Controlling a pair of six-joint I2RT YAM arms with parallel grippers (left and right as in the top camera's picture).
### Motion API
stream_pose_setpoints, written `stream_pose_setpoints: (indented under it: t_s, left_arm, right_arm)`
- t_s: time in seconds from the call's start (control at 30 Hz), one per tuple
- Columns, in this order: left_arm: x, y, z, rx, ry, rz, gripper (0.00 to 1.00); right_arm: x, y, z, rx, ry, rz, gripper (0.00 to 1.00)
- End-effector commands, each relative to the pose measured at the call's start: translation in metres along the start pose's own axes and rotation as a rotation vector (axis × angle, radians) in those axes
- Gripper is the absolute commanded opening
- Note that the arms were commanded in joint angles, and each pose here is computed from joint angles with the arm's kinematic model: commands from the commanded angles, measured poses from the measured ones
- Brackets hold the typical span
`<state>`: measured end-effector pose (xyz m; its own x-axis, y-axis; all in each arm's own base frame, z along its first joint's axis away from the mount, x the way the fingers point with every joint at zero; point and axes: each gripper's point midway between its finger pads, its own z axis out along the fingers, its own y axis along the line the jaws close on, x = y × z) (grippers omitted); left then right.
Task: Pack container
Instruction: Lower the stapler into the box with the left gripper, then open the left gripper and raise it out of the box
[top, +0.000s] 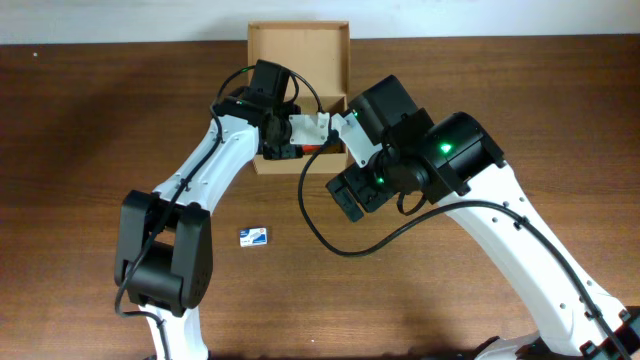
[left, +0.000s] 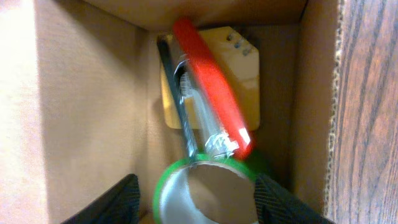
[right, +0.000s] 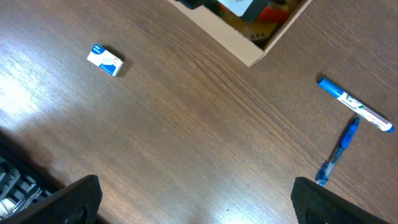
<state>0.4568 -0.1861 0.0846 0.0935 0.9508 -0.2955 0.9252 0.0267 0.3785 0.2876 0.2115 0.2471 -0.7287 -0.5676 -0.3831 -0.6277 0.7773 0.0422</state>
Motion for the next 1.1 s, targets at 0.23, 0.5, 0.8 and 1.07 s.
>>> stream_pose_setpoints:
  t_s: [0.23, 0.5, 0.8, 1.07]
  left_arm:
    - [0.001, 0.007, -0.002, -0.018, 0.014, 0.014, 0.80]
    - [-0.022, 0.055, -0.033, -0.144, -0.040, -0.103, 0.81]
    - [-0.041, 0.112, -0.093, -0.325, -0.102, -0.402, 0.41]
    - [-0.037, 0.102, -0.142, -0.340, -0.137, -0.815, 0.02]
  right_arm:
    - [-0.005, 0.001, -0.013, -0.003, -0.040, 0.003, 0.99]
    - [-0.005, 0.001, -0.013, -0.003, -0.040, 0.003, 0.99]
    - [-0.005, 0.001, -0.013, -0.003, -0.040, 0.003, 0.99]
    - [-0.005, 0.008, -0.013, -0.039, -0.041, 0.017, 0.99]
